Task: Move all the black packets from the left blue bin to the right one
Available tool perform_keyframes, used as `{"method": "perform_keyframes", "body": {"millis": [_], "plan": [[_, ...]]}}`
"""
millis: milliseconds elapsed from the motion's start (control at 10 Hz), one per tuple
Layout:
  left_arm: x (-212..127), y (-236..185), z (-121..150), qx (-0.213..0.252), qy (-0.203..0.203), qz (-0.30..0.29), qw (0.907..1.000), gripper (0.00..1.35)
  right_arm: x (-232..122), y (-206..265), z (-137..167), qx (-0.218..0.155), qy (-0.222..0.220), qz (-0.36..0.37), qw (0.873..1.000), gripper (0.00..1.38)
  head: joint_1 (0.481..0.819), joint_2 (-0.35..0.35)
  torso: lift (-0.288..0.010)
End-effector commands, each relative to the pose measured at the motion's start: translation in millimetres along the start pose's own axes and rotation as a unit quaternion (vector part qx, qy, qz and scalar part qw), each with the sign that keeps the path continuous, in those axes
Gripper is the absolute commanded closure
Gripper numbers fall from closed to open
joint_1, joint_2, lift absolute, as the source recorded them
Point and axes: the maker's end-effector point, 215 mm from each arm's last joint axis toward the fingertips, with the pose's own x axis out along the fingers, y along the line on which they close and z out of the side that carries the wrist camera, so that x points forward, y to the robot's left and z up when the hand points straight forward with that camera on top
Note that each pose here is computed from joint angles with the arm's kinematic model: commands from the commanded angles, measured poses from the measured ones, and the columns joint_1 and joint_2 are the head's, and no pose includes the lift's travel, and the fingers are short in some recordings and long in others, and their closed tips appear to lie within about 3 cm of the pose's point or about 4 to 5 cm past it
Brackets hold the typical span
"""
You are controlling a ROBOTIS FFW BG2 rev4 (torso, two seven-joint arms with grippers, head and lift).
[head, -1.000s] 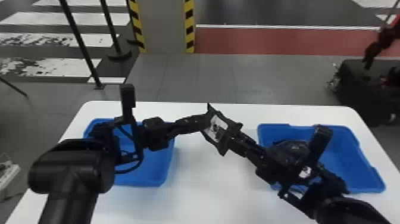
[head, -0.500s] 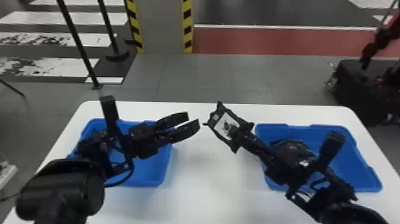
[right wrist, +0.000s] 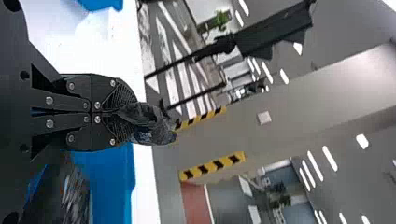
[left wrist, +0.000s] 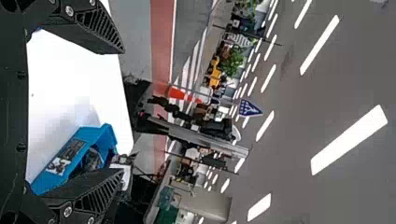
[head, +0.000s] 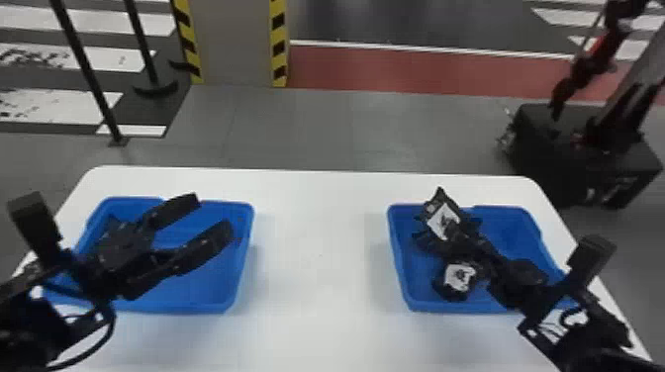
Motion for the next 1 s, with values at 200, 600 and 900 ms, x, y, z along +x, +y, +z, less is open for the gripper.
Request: {"method": "perform_keyframes", "body": {"millis": [200, 600, 900], "plan": [[-43.5, 10.3, 2.3, 0.024, -0.007, 0.041, 0.9988, 0.13, -24.4, -69.3, -9.7, 0.003, 0.001, -0.09, 0.996, 1.19, 0.695, -0.113, -0.11], [-93.6, 36.8, 16.0, 0.088, 0.014, 0.121, 0.9886, 0.14, -57.4, -6.9, 52.3, -0.068, -0.071, -0.094, 0.991, 0.15, 0.695, -0.112, -0.11], [-151.2, 86.5, 7.9, 0.111, 0.068, 0.233, 0.9639, 0.13, -61.5, 75.0, 93.2, -0.082, -0.113, -0.03, 0.99, 0.25, 0.695, 0.003, -0.11]]}}
